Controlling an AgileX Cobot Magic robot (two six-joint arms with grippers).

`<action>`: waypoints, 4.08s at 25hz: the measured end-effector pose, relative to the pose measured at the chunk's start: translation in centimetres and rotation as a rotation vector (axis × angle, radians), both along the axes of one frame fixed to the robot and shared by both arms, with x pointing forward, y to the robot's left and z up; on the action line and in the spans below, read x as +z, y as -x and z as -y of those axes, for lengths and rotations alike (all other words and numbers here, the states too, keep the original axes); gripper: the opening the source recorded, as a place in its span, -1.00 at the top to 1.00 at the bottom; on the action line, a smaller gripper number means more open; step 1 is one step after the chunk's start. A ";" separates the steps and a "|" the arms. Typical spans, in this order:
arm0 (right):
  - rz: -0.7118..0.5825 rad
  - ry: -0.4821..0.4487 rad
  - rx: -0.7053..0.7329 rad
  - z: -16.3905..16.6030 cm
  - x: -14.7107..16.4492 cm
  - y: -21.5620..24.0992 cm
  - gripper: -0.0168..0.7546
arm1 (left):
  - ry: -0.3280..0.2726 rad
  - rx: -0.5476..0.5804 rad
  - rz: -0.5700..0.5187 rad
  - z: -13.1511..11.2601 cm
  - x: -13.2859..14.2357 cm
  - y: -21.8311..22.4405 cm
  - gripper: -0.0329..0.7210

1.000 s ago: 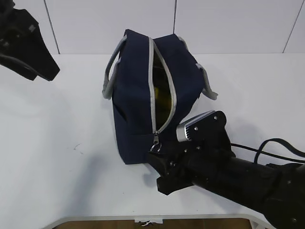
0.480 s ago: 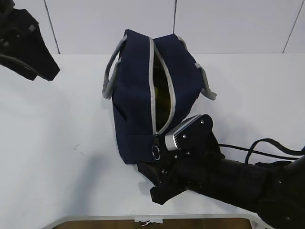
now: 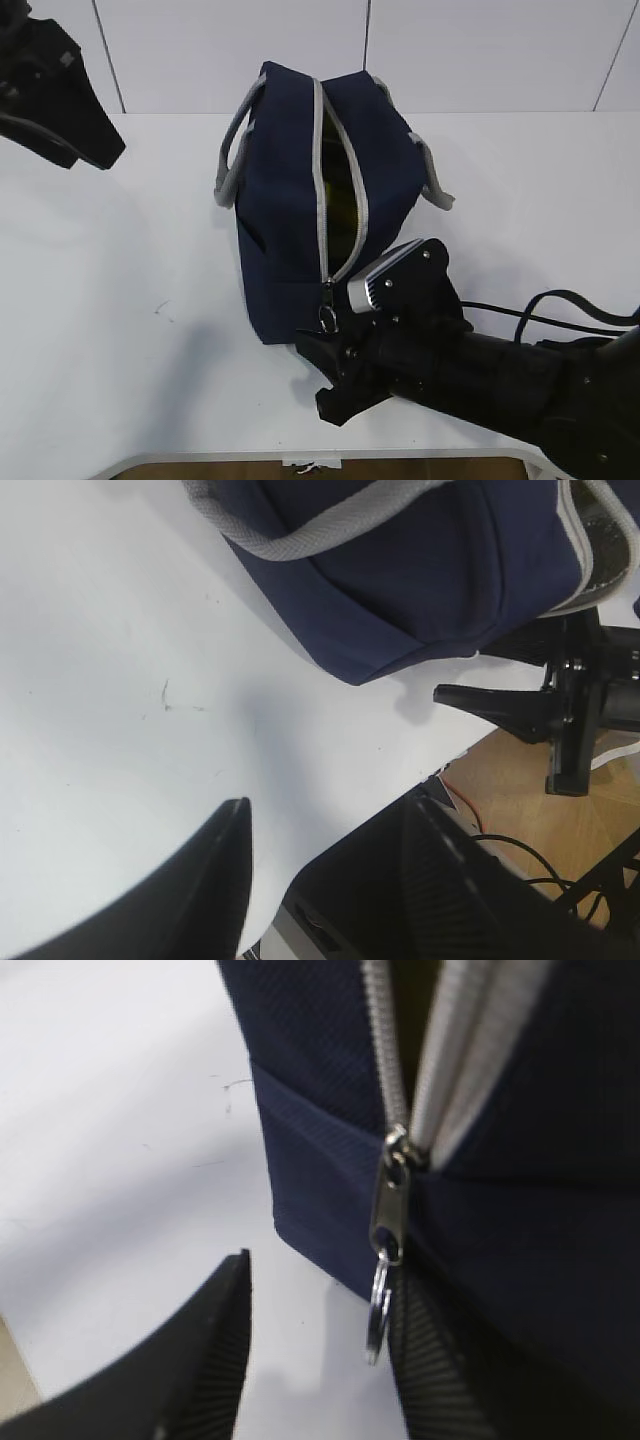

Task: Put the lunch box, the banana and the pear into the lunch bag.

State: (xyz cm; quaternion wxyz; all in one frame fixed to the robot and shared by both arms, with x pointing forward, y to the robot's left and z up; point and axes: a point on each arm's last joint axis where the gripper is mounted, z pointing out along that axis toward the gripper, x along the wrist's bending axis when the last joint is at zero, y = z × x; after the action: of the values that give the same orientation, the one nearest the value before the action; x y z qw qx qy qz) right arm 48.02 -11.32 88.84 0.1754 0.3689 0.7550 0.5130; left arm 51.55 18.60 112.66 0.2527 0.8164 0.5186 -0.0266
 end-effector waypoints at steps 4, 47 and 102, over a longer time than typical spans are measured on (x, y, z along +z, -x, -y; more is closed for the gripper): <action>-0.003 -0.003 -0.004 0.0 0.0 0.0 0.35 | 0.000 0.000 0.000 0.0 0.0 0.0 -0.07; -0.056 -0.077 -0.122 1.5 6.6 1.0 0.95 | 0.053 0.000 -0.016 0.4 0.2 0.1 -0.02; -0.160 -0.342 -0.316 -2.6 21.7 -6.3 0.95 | 0.163 -0.045 0.277 4.2 -0.8 -3.4 -0.17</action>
State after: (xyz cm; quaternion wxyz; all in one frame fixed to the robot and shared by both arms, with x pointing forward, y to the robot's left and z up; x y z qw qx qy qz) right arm 54.35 -8.69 110.50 0.1283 0.5462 0.6015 0.5688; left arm 54.96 14.36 111.88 0.3865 0.8004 0.4566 0.0383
